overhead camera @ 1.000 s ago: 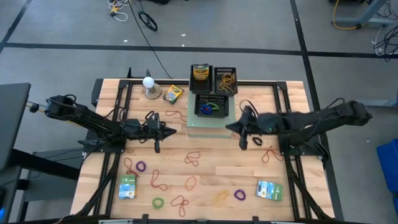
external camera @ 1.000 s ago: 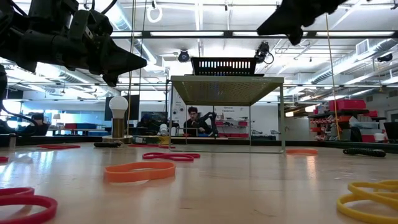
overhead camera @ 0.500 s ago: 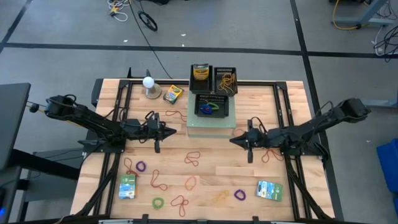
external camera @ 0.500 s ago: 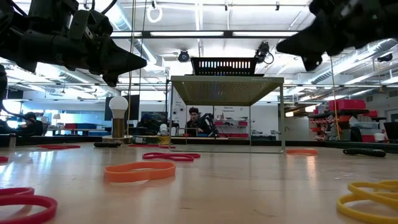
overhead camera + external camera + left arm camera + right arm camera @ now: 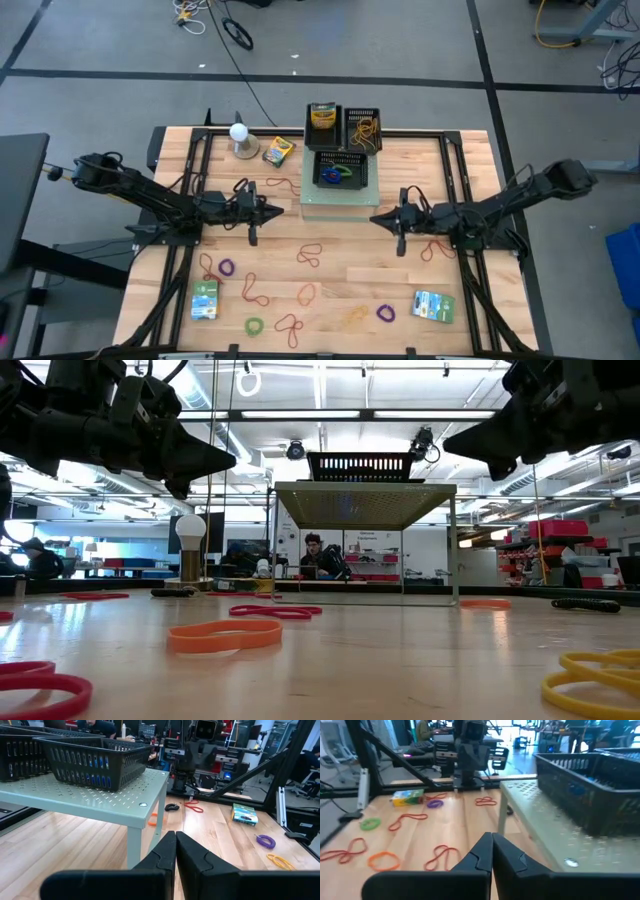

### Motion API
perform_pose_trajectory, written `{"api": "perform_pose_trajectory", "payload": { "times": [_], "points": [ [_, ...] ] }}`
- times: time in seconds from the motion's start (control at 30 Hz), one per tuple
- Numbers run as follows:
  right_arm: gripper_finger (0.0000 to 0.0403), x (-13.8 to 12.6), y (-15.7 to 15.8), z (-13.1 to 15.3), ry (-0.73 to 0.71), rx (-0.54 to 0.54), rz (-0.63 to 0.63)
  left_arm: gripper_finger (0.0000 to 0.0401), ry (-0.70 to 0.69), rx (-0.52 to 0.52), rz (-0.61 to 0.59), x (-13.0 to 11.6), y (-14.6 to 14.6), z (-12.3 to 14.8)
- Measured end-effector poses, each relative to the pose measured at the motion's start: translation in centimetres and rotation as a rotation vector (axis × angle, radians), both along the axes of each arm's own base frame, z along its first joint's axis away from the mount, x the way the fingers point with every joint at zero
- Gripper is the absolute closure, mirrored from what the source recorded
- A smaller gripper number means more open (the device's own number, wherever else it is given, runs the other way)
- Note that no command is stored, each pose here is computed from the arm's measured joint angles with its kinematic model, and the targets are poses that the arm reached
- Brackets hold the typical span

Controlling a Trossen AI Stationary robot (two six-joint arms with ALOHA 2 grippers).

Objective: Pick & Place Office Desk Supplies
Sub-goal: Put the red rubber band into the top right black bin on the shelf

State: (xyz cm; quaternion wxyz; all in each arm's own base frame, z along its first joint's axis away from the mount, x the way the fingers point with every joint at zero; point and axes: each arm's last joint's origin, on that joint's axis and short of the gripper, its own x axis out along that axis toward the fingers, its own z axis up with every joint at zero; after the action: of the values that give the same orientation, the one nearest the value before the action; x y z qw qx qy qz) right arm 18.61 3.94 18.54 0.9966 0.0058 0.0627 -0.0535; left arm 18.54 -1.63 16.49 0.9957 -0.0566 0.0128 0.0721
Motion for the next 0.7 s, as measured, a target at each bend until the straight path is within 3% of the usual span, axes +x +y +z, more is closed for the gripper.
{"api": "perform_pose_trajectory", "payload": {
  "times": [0.23,0.47,0.7],
  "points": [
    [0.0394,0.2,-1.2,0.0,0.008,-0.063,-0.044,0.0384,0.000,0.000,0.000,0.0,0.0,0.0],
    [0.0394,0.3,-1.1,0.0,0.012,-0.100,0.017,0.0384,0.000,0.001,0.000,0.0,0.0,0.0],
    [0.0394,0.4,-1.8,0.4,-0.012,-0.144,-0.002,0.0384,0.000,0.000,-0.003,0.0,0.0,0.0]
  ]
}}
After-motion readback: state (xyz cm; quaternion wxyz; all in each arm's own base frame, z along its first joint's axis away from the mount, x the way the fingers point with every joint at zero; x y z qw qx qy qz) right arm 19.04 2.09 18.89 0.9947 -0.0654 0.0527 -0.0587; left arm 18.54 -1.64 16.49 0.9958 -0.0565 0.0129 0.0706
